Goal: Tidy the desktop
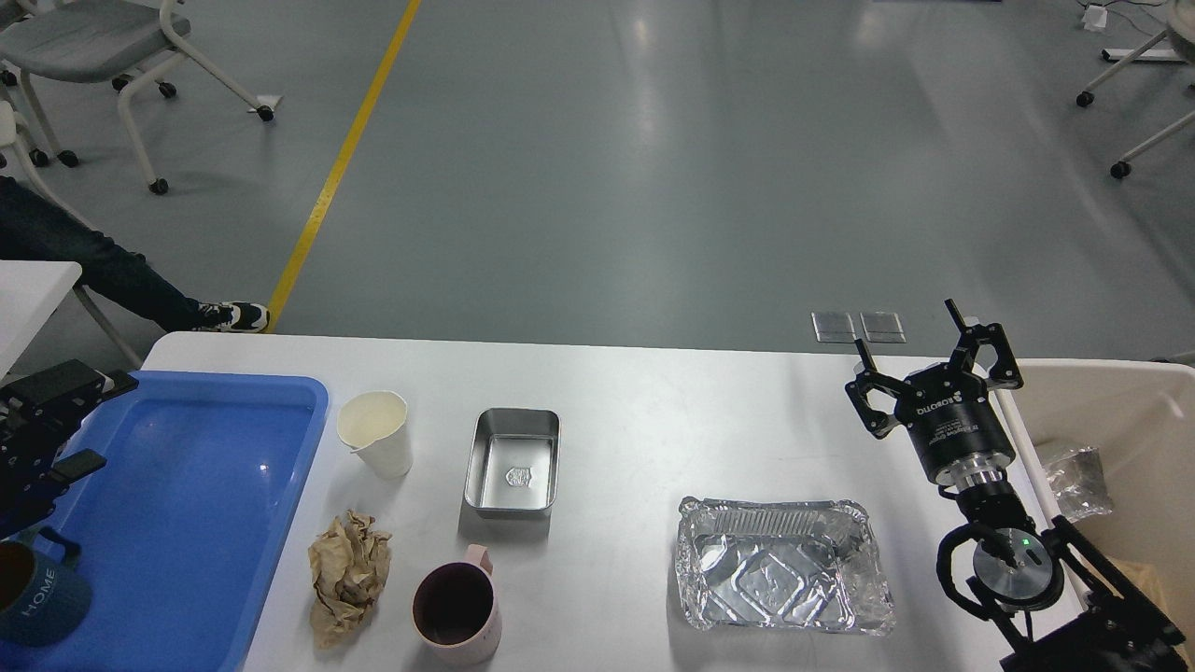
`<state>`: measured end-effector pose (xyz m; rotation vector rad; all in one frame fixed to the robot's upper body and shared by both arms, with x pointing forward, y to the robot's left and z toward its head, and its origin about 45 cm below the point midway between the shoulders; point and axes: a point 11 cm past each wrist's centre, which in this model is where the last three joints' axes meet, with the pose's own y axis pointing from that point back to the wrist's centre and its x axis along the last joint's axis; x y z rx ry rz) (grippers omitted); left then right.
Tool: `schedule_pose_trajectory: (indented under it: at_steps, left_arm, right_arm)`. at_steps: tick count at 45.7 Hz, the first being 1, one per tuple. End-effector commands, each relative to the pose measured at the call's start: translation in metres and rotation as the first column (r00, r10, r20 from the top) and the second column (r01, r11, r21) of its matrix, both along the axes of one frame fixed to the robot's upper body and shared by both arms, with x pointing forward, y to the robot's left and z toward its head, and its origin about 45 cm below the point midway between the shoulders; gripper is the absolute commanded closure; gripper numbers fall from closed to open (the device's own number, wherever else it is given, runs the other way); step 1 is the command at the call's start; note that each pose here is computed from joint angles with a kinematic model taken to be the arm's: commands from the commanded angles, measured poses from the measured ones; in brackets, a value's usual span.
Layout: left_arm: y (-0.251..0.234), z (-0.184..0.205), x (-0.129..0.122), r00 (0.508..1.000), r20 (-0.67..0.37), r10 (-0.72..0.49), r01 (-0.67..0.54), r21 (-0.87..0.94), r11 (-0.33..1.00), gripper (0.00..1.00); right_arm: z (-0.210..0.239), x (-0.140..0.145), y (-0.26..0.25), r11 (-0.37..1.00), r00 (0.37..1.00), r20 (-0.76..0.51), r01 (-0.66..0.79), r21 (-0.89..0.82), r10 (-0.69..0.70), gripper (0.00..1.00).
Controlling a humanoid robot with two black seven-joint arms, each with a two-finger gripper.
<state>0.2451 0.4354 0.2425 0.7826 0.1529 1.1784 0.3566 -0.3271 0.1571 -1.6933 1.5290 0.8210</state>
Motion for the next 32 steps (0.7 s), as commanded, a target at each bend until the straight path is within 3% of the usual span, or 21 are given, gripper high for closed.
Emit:
schedule_pose_trajectory:
  at_steps: [1, 15, 32]
  left_arm:
    - [0.0, 0.013, 0.0, 0.999, 0.007, -0.031, 0.031, 0.039, 0.999, 0.04]
    - [-0.003, 0.039, 0.015, 0.993, 0.068, -0.1, 0.093, 0.102, 0.99, 0.04]
    - [-0.002, 0.042, 0.015, 0.992, 0.063, -0.107, 0.099, 0.111, 0.989, 0.04]
  right_arm:
    - [0.0, 0.0, 0.0, 1.0, 1.0, 0.0, 0.0, -0.004, 0.0, 0.0]
    - [0.0, -0.002, -0.001, 1.0, 1.0, -0.002, -0.003, -0.009, 0.003, 0.0]
    - [0.001, -0.001, -0.001, 1.0, 1.0, 0.002, -0.003, -0.009, 0.003, 0.0]
